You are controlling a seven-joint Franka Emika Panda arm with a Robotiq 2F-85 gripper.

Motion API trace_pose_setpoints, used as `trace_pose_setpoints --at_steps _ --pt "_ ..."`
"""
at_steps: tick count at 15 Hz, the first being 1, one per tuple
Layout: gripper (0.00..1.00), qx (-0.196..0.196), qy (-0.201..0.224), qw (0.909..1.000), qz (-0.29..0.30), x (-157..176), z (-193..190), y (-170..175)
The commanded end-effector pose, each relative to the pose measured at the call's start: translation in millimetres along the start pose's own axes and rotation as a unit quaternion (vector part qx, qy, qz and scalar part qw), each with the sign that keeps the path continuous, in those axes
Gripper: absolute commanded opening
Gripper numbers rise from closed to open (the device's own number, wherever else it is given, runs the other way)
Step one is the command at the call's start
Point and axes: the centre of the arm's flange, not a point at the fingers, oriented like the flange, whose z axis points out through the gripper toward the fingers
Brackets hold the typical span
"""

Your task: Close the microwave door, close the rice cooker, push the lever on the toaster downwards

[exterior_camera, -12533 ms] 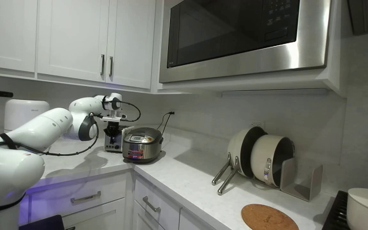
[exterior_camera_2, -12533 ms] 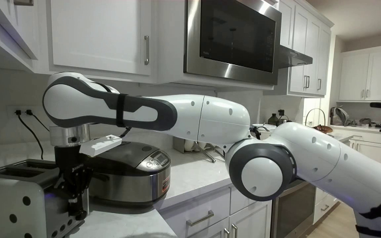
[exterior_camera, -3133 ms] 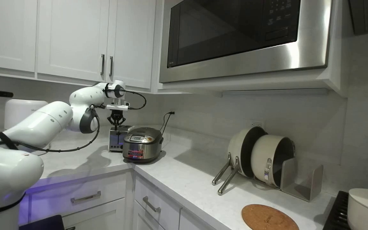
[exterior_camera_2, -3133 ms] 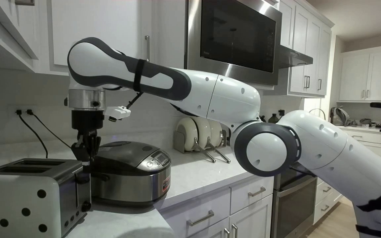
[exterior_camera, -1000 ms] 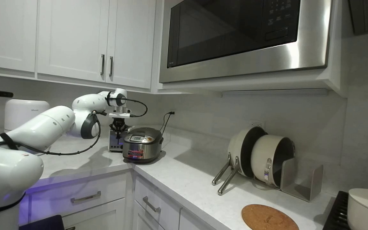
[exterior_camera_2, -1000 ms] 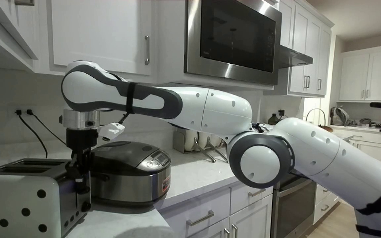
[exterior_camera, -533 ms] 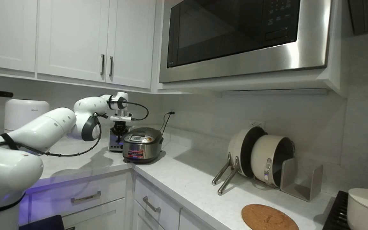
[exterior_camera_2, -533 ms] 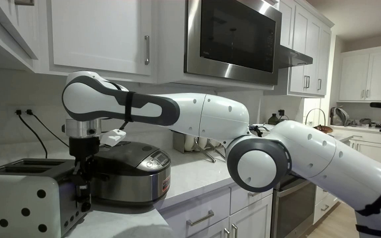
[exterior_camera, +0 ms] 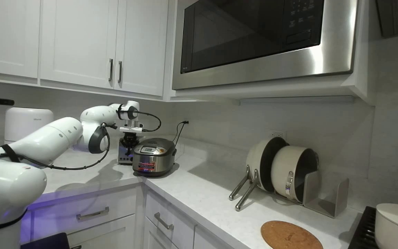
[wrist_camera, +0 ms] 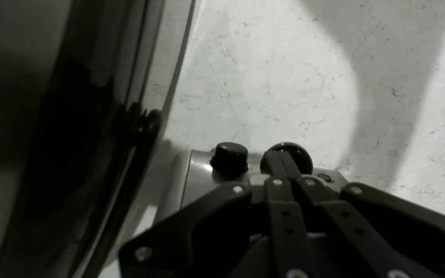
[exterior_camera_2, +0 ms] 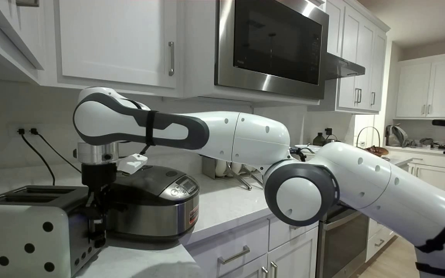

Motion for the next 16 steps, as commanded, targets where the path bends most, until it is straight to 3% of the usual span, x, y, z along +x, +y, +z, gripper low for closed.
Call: trace_pose_setpoints --at_steps 1,10,16 --pt "0.00 -0.001 0.033 0.9994 -0.006 -52.8 49.7 -21.1" --pt "0.00 0.035 0.009 0.9993 0.002 -43.9 65.5 -17.6" --pt "0.00 0.039 0.007 0.9992 0.000 -44.8 68.2 -16.0"
